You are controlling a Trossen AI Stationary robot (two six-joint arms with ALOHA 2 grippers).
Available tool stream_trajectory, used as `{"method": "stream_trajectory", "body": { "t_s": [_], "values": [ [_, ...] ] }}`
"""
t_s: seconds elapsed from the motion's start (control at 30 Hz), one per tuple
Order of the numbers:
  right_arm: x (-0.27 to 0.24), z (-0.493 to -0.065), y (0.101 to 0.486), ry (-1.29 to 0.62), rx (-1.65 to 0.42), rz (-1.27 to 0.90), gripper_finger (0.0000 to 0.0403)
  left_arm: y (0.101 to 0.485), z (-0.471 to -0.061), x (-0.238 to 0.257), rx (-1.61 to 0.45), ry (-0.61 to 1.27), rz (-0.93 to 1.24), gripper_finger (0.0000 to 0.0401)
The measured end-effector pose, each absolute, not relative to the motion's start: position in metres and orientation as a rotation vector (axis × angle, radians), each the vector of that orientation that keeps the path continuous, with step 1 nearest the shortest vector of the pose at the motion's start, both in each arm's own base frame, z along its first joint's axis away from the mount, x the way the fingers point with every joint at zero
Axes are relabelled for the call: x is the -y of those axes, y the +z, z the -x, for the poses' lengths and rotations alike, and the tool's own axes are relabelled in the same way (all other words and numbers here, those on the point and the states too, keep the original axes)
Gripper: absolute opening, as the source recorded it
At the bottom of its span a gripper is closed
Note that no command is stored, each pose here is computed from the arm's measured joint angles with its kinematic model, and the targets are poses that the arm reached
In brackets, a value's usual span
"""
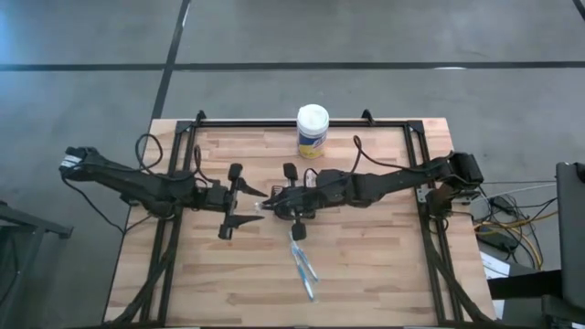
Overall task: Pick & Place toothbrushing station
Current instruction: Put the purple toothbrush into the wire organizer
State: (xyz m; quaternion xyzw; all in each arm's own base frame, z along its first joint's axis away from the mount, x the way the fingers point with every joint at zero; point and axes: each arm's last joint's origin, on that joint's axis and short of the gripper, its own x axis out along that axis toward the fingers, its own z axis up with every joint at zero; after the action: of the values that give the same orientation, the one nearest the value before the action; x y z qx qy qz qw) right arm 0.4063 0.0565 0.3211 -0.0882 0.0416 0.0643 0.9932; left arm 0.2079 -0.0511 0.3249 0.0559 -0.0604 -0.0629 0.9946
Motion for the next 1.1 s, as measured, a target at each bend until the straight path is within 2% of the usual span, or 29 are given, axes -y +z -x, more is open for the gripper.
{"method": "stream_trajectory", "body": {
  "t_s": [0.1,0.2,0.47,0.5,0.67,0.77,1.0,1.1],
  "values": [
    [-0.056,-0.406,0.321,0.129,-0.083,0.179,0.0013,0.326,-0.209,0.051,0.142,-0.125,-0.110,0.0239],
    [-0.056,-0.406,0.322,0.128,-0.072,0.179,0.0013,0.324,-0.211,0.052,0.129,-0.123,-0.130,0.0202],
    [-0.056,-0.406,0.322,0.129,-0.072,0.185,0.0013,0.323,-0.213,0.052,0.131,-0.123,-0.167,0.0033],
    [-0.056,-0.406,0.322,0.128,-0.072,0.189,0.0013,0.324,-0.212,0.052,0.132,-0.126,-0.167,0.0026],
    [-0.056,-0.406,0.322,0.129,-0.075,0.194,0.0014,0.324,-0.211,0.052,0.125,-0.135,-0.164,0.0026],
    [-0.057,-0.406,0.322,0.148,-0.071,0.178,0.0027,0.325,-0.210,0.052,0.127,-0.137,-0.163,0.0026],
    [-0.056,-0.399,0.334,0.169,-0.047,0.143,0.0124,0.332,-0.194,0.048,0.128,-0.143,-0.147,0.0026],
    [-0.054,-0.391,0.341,0.164,-0.048,0.141,0.0154,0.337,-0.182,0.045,0.128,-0.136,-0.109,0.0026]
  ]
}}
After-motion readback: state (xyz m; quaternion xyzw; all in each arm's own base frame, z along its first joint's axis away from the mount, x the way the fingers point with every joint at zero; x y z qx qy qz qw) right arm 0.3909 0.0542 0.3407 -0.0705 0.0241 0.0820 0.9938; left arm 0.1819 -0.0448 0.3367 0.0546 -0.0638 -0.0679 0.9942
